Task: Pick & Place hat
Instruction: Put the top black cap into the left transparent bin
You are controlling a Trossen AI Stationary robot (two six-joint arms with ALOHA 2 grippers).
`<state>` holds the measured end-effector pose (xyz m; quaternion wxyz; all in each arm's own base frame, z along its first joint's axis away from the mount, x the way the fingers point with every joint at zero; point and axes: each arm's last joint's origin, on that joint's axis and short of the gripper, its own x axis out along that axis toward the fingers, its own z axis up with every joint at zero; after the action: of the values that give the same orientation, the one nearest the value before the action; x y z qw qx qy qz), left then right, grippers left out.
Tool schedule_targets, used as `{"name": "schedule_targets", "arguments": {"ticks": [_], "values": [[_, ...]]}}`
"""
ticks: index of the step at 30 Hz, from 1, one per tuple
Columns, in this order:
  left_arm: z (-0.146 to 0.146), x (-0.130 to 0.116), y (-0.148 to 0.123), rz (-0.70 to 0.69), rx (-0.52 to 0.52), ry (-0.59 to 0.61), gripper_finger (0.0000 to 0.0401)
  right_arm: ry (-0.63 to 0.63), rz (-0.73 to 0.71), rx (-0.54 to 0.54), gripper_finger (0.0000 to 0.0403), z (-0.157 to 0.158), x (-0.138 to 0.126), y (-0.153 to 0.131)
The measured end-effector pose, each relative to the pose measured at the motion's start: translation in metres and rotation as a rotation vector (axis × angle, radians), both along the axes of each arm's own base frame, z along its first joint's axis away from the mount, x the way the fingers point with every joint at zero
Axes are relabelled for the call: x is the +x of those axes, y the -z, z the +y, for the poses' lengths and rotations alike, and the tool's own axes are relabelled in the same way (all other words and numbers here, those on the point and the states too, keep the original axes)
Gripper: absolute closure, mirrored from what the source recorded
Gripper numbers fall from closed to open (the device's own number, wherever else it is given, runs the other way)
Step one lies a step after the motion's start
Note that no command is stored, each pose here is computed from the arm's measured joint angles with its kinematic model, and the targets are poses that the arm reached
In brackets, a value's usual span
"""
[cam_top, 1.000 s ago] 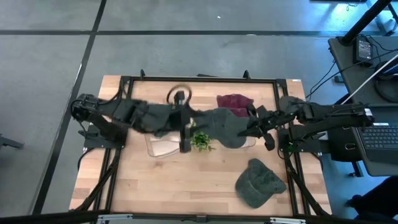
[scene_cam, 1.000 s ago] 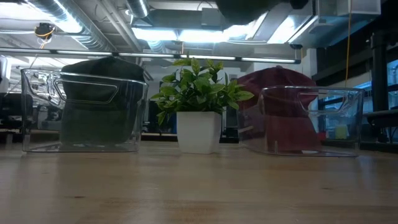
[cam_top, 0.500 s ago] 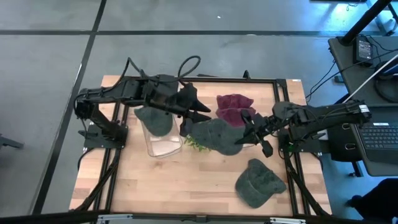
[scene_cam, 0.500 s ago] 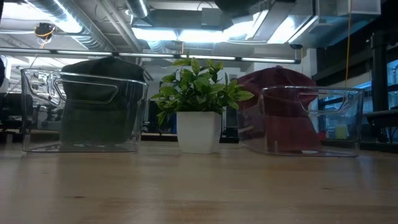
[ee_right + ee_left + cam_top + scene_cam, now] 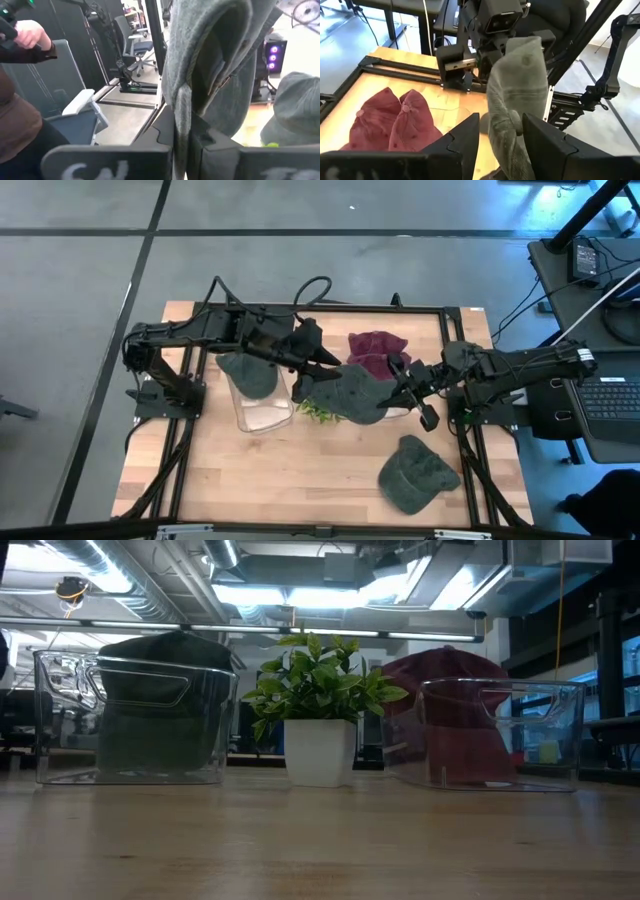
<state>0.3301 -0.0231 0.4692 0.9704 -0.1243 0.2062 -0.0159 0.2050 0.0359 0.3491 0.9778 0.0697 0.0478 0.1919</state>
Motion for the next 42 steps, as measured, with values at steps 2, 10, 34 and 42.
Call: {"name": "schedule_targets", "arguments": {"ticks": [2, 10, 34, 42], "values": [[-0.001, 0.001, 0.003, 0.021, -0.001, 0.0, 0.0256, -0.001, -0.011, -0.013, 0.0388, 0.0, 0.0, 0.0], [-0.004, 0.006, 0.009, 0.046, 0.036, 0.027, 0.0258, 0.004, -0.01, -0.013, 0.0388, -0.001, 0.0, 0.0], [-0.003, -0.007, -0.003, 0.013, -0.043, -0.012, 0.0378, 0.017, -0.03, -0.034, 0.0281, -0.002, -0.002, -0.002], [0.003, -0.046, -0.018, 0.042, -0.165, -0.182, 0.0378, 0.232, 0.033, -0.038, 0.0198, -0.017, -0.026, -0.005]]}}
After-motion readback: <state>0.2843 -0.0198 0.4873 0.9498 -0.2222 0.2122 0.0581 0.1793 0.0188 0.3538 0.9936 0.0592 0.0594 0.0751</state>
